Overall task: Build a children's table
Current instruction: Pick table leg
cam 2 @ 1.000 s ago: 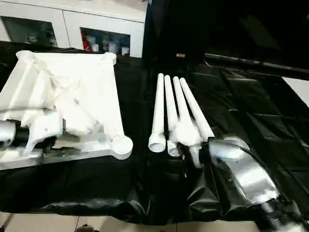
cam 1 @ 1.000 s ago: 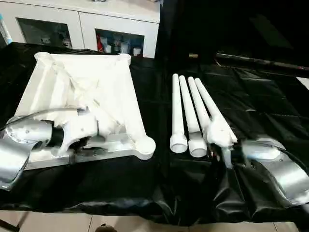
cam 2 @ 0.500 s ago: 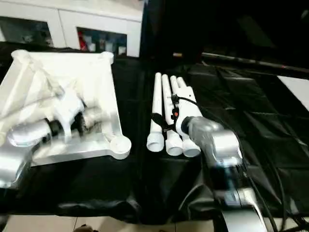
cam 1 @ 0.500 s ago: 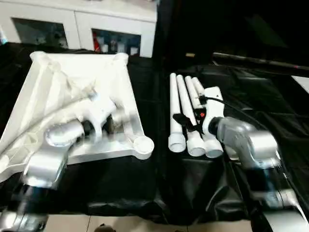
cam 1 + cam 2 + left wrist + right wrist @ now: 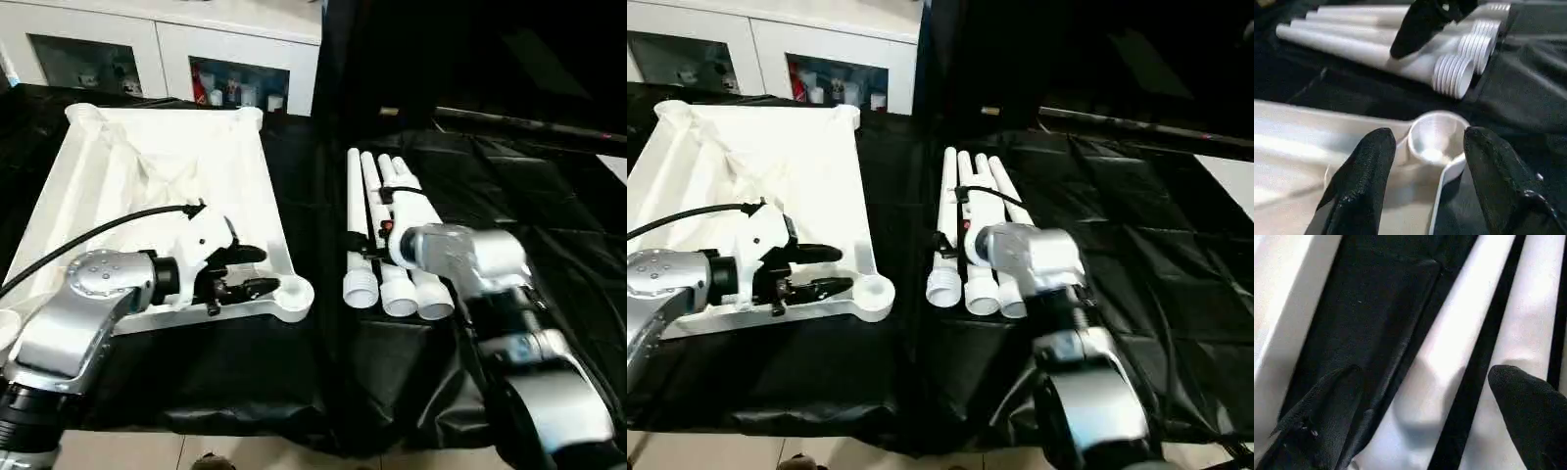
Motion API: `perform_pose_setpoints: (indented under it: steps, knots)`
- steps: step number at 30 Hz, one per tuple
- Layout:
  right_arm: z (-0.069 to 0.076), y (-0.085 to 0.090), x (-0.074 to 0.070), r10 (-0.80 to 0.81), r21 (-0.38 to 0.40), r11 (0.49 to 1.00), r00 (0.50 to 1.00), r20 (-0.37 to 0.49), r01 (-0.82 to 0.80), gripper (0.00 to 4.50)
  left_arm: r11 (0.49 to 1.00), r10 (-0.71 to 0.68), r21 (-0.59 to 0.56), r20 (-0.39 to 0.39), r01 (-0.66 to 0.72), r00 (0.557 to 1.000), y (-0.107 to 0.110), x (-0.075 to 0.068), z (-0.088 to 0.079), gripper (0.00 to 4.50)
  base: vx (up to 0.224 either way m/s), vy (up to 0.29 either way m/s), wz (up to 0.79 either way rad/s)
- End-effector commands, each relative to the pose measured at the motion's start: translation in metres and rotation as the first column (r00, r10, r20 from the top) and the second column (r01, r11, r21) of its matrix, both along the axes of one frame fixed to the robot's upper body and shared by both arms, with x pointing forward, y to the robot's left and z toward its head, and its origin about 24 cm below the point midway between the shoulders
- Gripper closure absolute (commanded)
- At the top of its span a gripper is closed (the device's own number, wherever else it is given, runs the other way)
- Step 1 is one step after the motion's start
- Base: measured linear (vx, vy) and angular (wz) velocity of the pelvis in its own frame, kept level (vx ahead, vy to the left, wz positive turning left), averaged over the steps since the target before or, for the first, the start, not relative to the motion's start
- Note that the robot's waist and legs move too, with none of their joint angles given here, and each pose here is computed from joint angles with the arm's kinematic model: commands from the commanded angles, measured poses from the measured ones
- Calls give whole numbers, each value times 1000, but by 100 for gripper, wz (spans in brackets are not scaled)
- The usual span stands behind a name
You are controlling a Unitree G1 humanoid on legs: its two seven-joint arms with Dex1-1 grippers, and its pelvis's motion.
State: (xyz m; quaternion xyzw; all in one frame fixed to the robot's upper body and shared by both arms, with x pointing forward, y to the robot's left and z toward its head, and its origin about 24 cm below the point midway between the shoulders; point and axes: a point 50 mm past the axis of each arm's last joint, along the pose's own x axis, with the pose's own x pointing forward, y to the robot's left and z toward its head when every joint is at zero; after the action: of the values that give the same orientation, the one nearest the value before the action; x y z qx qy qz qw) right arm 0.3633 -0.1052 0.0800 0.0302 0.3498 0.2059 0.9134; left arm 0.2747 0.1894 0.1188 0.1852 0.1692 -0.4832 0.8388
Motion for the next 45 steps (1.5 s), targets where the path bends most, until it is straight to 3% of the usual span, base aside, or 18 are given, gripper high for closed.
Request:
perform_pose_setpoints:
  steps: [1,9,13,18,30,45]
  knots:
    - [-2,-1,3,-9,-11,1000,1000,-17,9,0,1000,-6,11,-10,6,1000,1,-3,2,183,0,0,0]
    - [-18,8,2,17,13,1000,995,-94,-16,0,1000,-2,29,-27,2,1000,3,-6,0,183,0,0,0]
    - [-25,8,2,18,-38,999,992,-125,-23,0,1000,-7,30,-43,8,999,2,-9,-1,183,0,0,0]
    - [-31,8,1,11,-24,1000,987,-162,-15,0,999,-11,32,-47,13,999,2,-10,0,183,0,0,0]
    - [-39,8,-2,6,-7,1000,978,-208,-8,102,998,-52,18,-97,54,994,1,-16,0,172,0,0,0]
    - [-48,4,-6,-63,69,994,963,-262,84,218,998,-32,49,-37,34,999,6,-10,4,172,0,0,0]
